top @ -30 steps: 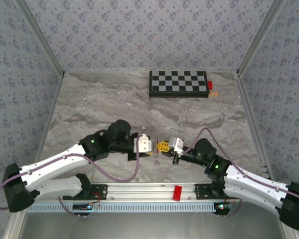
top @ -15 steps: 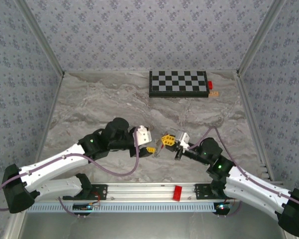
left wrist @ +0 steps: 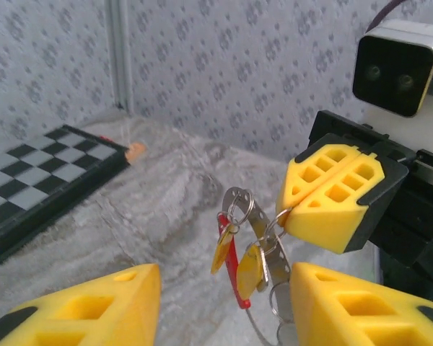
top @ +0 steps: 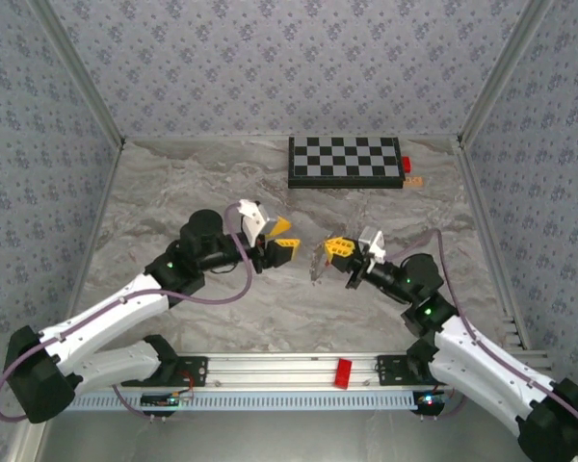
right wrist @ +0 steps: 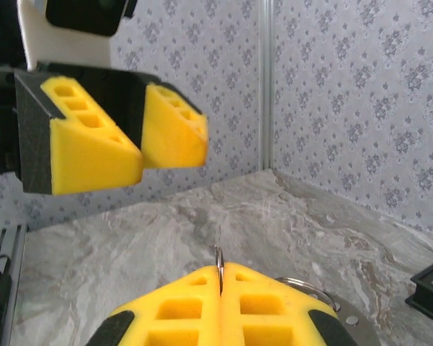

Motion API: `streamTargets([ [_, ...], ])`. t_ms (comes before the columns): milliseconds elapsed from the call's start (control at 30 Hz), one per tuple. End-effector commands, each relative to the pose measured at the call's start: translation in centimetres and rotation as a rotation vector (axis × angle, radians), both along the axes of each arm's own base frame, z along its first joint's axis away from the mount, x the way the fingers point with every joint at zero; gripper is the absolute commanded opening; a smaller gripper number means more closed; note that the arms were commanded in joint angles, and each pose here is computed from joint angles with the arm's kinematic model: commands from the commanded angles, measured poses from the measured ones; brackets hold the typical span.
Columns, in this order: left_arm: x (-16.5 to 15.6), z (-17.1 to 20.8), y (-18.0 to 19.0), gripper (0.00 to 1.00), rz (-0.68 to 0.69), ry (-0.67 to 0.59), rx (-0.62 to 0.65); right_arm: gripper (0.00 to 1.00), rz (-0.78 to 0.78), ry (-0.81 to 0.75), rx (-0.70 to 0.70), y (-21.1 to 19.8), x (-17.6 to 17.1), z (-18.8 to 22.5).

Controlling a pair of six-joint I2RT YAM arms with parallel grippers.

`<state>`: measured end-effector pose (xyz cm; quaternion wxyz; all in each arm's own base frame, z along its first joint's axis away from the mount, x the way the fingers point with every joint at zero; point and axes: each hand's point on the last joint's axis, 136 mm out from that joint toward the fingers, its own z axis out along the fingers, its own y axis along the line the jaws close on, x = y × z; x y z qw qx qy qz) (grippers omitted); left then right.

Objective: Put the keys on the keyring

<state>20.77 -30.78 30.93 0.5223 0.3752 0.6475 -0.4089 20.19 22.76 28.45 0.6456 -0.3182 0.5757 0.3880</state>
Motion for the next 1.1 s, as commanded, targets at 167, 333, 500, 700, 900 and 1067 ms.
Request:
streamTargets([
  [167, 1.9, 4.3, 0.9, 0.45, 0.037, -0.057, -0.140, 0.00, 0.140, -0.038, 0.141, 1.3, 0.9, 6.5],
  [333, 3.2, 4.7, 0.6, 0.48, -0.009, 0.052, -0.205, 0.00, 0.195, -0.019, 0.187, 1.6, 2.1, 7.3],
  [500, 3.0, 5.5, 0.0, 0.48, -0.076, 0.060, -0.240, 0.00, 0.247, 0.006, 0.212, 2.0, 2.6, 7.7],
  [700, 2.3, 5.7, -0.8, 0.48, -0.152, 0.071, -0.269, 0.00, 0.280, 0.023, 0.225, 2.4, 2.7, 7.7],
  [900, 1.9, 5.9, -1.0, 0.46, -0.183, 0.060, -0.275, 0.00, 0.293, 0.021, 0.224, 2.5, 2.5, 7.7],
  [1067, 2.0, 5.9, -1.4, 0.46, -0.202, 0.070, -0.280, 0.00, 0.319, 0.023, 0.232, 2.6, 2.1, 8.0],
])
